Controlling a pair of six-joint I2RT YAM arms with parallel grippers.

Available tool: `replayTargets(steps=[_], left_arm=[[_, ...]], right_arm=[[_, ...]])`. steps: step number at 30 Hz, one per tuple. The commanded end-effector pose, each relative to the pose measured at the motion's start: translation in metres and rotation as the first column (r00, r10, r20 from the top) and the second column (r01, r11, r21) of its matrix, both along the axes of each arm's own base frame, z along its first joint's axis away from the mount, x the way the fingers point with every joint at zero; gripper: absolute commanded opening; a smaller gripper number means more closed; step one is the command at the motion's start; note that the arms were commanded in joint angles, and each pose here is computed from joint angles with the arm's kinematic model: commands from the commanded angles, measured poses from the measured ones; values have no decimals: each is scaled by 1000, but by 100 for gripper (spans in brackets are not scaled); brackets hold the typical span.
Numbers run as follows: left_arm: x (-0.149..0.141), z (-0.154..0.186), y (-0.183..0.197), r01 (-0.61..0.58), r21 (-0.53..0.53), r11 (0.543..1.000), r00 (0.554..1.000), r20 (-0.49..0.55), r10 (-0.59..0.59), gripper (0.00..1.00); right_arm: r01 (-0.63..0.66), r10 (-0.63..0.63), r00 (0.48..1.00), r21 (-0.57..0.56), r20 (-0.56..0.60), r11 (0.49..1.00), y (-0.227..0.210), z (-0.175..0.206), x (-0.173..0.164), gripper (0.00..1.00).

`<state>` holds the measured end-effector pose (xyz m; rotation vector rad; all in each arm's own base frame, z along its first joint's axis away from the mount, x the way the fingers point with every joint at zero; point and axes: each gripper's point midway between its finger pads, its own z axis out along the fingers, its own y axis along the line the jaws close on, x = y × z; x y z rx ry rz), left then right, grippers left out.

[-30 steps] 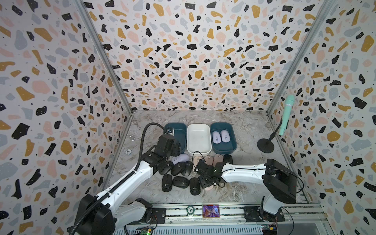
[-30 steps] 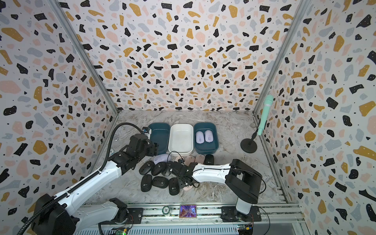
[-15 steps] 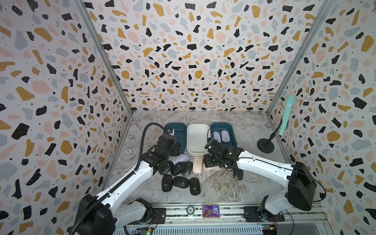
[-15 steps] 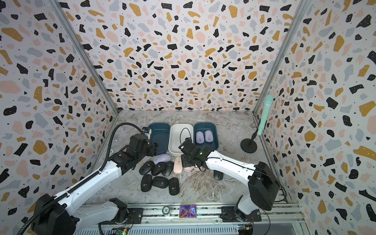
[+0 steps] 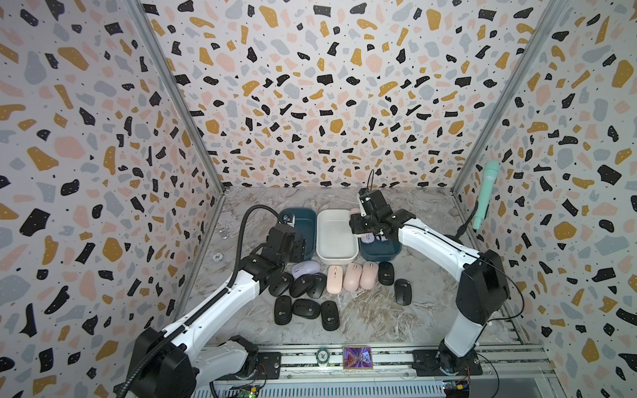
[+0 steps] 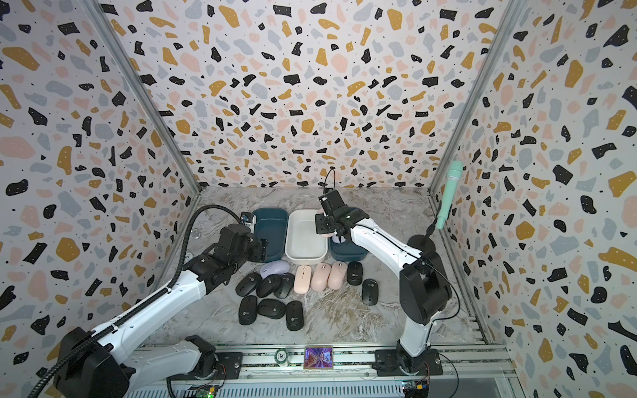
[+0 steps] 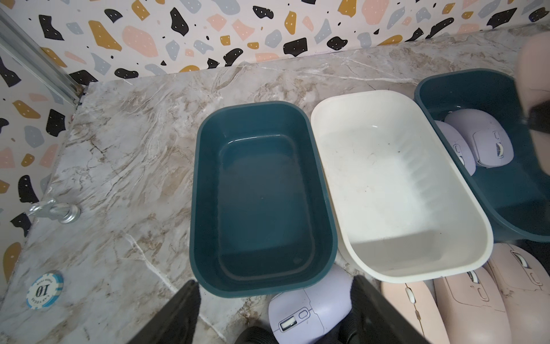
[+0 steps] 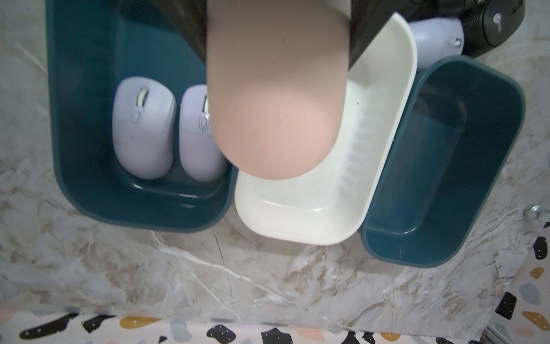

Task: Place the mice by color into the storage box
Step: Place the mouse in the storage box.

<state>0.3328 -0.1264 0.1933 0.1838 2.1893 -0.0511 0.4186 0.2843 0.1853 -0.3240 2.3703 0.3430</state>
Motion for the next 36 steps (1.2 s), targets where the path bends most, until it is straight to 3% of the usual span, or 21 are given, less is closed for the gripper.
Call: replayTargets(steps=[1,15,36], left_arm=[[3,15,2,-7,12,1000,999,39,7,79],[2,13,4,-8,30,1000,999,42,7,79],[0,11,0,15,20,1000,999,42,-16,79]], right_arm=[[-44,43,998,16,54,999,16,14,20,51],[-78,79,996,21,-36,997,65,-43,60,51],[-88,84,990,-36,-117,995,98,-108,64,52]])
